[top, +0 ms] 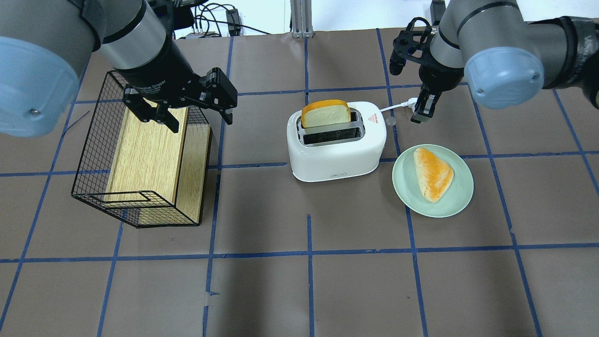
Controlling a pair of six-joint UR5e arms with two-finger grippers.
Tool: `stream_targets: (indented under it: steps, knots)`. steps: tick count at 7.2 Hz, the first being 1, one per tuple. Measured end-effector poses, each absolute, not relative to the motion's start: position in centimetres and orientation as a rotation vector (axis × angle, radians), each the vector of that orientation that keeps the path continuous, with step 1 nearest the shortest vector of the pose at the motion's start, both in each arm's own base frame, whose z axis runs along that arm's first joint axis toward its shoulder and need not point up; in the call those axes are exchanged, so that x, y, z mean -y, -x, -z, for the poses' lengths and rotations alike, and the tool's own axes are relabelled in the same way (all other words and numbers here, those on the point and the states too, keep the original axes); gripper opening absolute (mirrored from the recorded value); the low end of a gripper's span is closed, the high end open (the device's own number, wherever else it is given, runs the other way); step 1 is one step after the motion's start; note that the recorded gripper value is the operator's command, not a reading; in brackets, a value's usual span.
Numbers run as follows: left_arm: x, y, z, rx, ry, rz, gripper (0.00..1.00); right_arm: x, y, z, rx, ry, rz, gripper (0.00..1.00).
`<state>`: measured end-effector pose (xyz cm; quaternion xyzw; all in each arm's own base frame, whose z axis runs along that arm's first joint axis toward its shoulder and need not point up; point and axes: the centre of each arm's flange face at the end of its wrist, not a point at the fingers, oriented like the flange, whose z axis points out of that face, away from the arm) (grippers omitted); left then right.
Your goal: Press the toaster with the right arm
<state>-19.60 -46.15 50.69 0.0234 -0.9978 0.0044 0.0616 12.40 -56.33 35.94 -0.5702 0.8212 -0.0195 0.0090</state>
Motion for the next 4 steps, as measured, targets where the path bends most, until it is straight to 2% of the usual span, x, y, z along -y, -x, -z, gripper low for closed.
stream_targets:
  steps: [4]
  knots:
    - [46.1,19.6,-50.7,3.018,-0.069,-0.013,1.00,56.5,-13.2,-33.9,-2.390,1.899,0.100,0.07]
